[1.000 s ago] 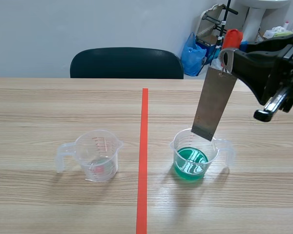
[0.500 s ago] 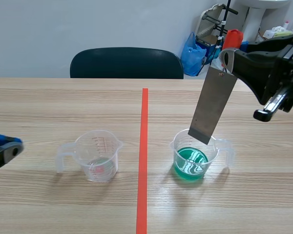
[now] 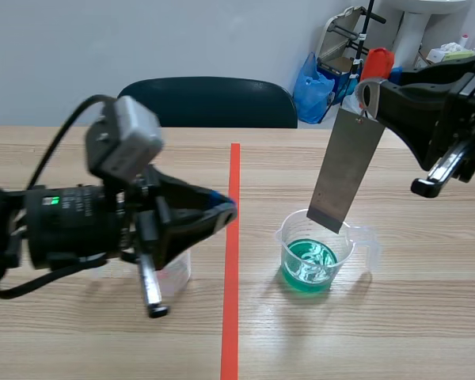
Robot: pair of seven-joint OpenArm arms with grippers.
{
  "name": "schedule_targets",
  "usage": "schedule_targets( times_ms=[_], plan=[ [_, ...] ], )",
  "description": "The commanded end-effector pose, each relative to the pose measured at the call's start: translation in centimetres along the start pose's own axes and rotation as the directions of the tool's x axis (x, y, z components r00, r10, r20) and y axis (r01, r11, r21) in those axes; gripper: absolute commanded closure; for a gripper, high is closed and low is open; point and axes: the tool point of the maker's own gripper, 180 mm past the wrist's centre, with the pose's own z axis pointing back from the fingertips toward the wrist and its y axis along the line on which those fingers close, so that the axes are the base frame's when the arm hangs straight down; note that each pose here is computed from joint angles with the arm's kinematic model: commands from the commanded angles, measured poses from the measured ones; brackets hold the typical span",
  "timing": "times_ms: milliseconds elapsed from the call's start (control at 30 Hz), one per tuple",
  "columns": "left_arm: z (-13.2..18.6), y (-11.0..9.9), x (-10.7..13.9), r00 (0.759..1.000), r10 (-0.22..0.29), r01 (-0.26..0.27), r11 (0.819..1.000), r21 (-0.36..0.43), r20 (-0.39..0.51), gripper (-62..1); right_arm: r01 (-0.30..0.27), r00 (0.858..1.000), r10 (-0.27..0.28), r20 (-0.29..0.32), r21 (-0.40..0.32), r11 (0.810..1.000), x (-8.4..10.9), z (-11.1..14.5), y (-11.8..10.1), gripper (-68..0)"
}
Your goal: Do the redox reaction experiment
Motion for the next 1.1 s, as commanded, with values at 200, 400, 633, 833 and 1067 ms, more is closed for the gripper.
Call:
schedule_targets(
  times_ms=[200,400,633,833,1067],
  plan=[
    [-4.6,0.1,0.3,0.997,0.044,-0.046,0.999,0.028,0.055,-3.1,-0.008,0.999,0.008,0.043,-0.001,1.000,1.2,-0.2,-0.2,-0.7],
    [-6.6,0.9,-0.3,0.995,0.075,-0.078,0.996,0.043,0.060,-3.1,-0.008,0.999,0.008,0.043,-0.001,1.000,1.2,-0.2,-0.2,-0.6],
    [-7.3,1.1,0.2,0.995,0.076,-0.079,0.996,0.045,0.069,-3.1,-0.008,0.999,0.008,0.043,-0.001,1.000,1.2,-0.2,-0.2,-0.7],
    [-7.6,1.3,0.5,0.995,0.067,-0.071,0.996,0.058,0.078,-3.1,-0.008,0.999,0.008,0.043,-0.001,1.000,1.2,-0.2,-0.2,-0.6],
    [-7.8,1.7,1.0,0.996,0.045,-0.050,0.997,0.064,0.083,-3.1,-0.008,0.999,0.008,0.043,-0.001,1.000,1.2,-0.2,-0.2,-0.6]
  ],
)
